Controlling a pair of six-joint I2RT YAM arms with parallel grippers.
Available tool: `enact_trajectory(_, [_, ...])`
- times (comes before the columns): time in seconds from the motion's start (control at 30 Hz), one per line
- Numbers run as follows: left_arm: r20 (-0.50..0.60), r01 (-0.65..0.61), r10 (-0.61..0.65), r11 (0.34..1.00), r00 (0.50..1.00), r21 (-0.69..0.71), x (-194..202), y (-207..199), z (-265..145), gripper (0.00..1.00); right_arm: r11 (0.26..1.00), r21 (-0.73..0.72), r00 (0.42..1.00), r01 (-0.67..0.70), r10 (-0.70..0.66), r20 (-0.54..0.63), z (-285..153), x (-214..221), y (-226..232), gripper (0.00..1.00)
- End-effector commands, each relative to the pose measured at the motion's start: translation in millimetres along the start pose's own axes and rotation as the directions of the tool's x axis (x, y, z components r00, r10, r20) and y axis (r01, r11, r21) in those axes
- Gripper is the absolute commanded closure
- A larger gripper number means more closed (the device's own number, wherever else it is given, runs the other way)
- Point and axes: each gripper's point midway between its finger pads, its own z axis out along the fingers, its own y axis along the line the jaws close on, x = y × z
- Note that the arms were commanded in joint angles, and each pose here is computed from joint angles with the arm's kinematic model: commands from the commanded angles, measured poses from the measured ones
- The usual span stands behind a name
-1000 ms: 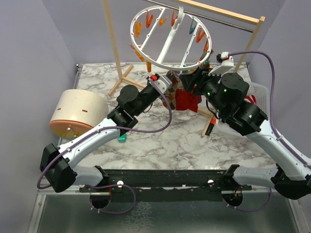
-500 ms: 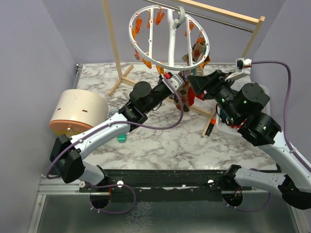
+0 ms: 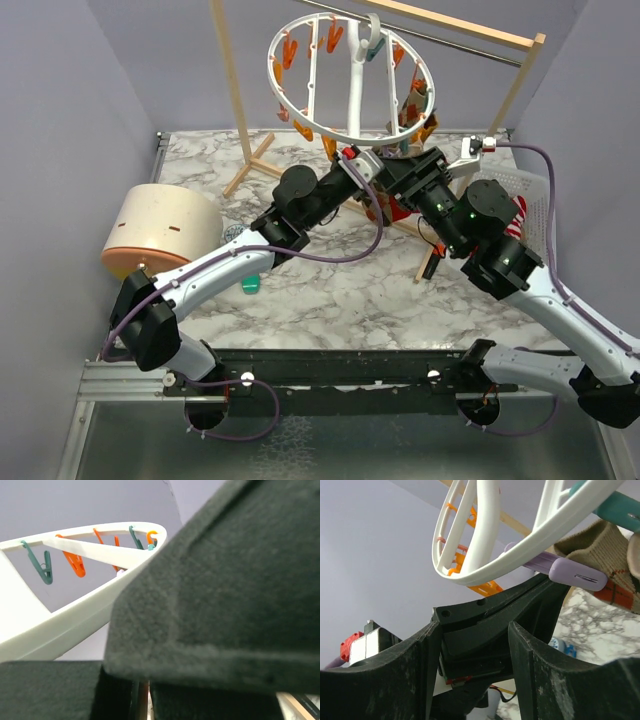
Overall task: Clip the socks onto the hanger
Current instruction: Rotate the hanger at the clothesline.
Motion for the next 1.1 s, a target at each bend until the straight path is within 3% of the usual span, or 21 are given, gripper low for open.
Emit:
enact_trajectory(0.0, [0.028, -0.018, 0.018, 1.000, 0.999, -0.012, -8, 1, -6, 1.00, 0.969, -0.075, 0.971, -0.234, 0.237, 0.041, 13, -2, 17, 0.39])
enact_trajectory(0.37, [0.036, -0.038, 0.038, 0.999, 0.999, -0.016, -12, 4, -6, 1.00, 0.898, -0.130, 0.888, -0.420, 0.437, 0.145, 30, -16, 15, 0.35])
enact_trajectory(1.07, [0.001, -0.079, 0.079, 0.996, 0.997, -0.049, -3, 9, -27, 1.00, 0.887, -0.086, 0.845, -0.453, 0.458, 0.275, 50, -39, -16, 0.36])
